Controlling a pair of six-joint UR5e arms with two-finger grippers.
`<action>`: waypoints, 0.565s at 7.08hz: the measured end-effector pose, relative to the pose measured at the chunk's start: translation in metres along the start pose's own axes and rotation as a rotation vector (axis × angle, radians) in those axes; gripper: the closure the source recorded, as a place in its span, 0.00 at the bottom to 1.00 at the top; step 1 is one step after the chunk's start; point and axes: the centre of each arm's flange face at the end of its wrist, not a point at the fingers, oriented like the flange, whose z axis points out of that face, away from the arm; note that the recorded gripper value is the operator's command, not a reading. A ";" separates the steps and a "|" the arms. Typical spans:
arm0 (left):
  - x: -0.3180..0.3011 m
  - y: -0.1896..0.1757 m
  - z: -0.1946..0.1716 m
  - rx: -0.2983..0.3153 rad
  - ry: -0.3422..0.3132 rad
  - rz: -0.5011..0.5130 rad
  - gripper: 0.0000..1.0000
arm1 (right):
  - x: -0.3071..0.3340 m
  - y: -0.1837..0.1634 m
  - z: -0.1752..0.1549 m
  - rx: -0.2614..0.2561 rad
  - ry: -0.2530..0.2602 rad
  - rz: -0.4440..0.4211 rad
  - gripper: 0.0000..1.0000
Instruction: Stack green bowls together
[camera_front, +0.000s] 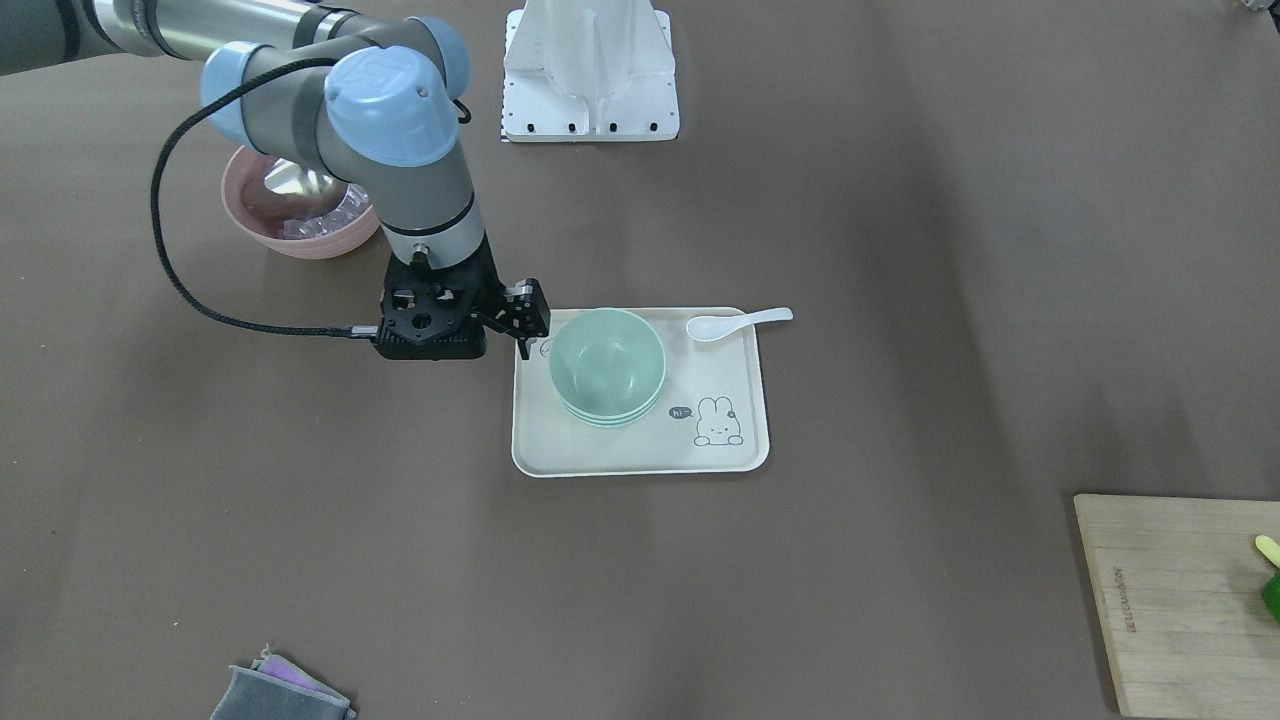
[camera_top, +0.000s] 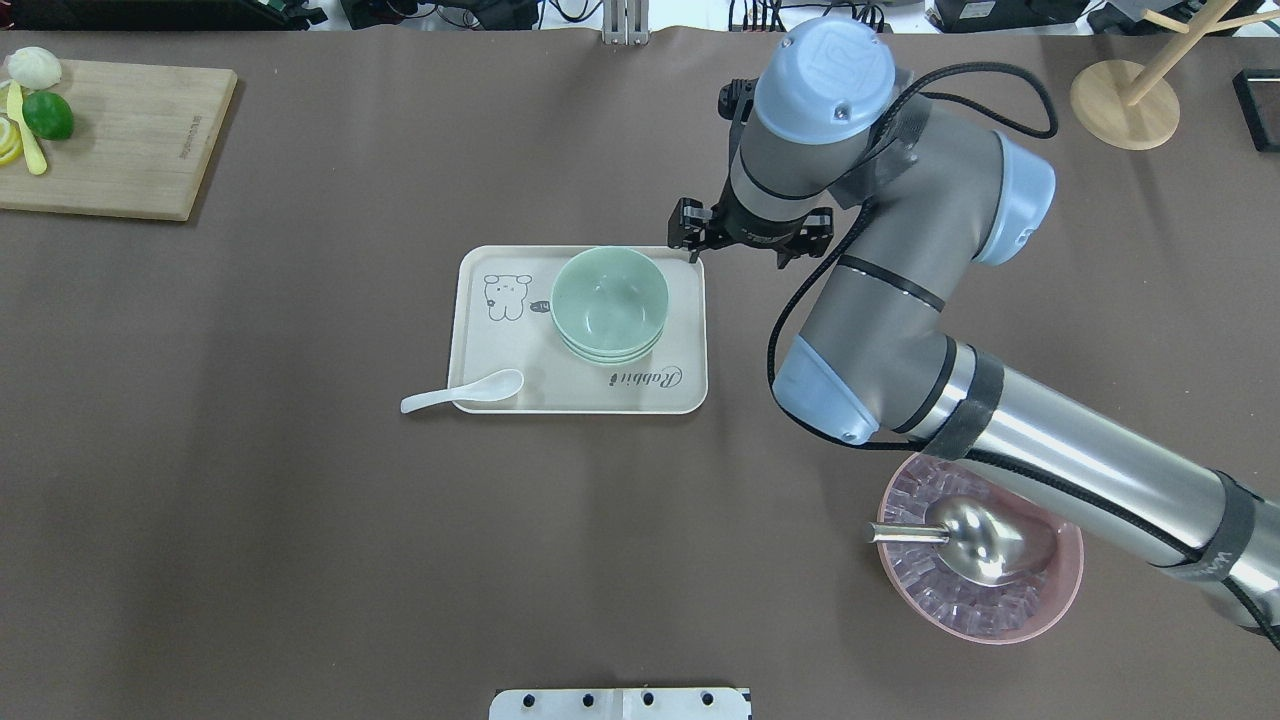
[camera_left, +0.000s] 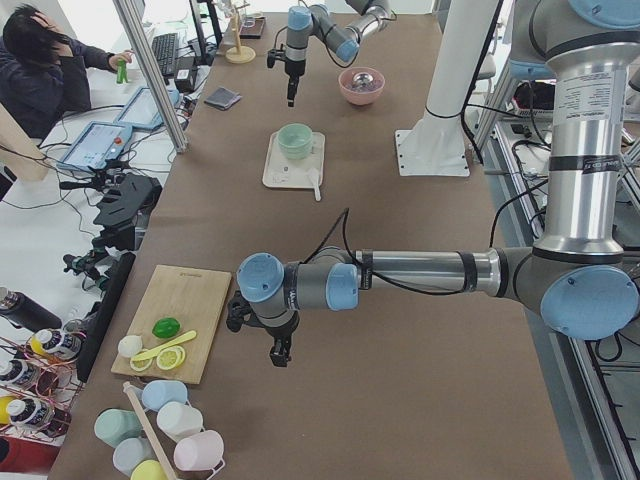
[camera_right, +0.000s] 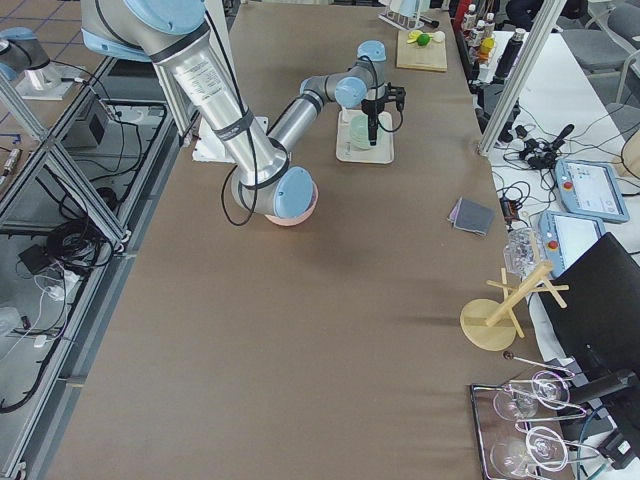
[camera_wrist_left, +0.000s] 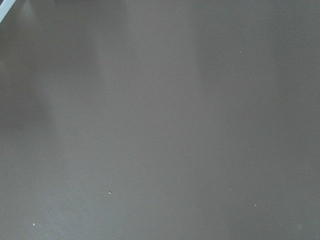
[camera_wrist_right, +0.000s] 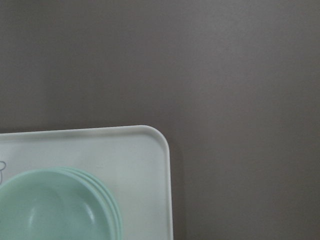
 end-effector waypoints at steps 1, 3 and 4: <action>0.000 0.008 -0.010 0.001 -0.002 -0.024 0.01 | 0.039 -0.019 -0.007 -0.004 0.023 -0.048 0.00; -0.005 0.024 -0.012 -0.008 -0.029 -0.042 0.01 | 0.156 -0.043 -0.014 -0.023 0.076 -0.174 0.00; -0.006 0.027 -0.011 -0.012 -0.037 -0.044 0.01 | 0.217 -0.037 -0.016 -0.037 0.106 -0.217 0.00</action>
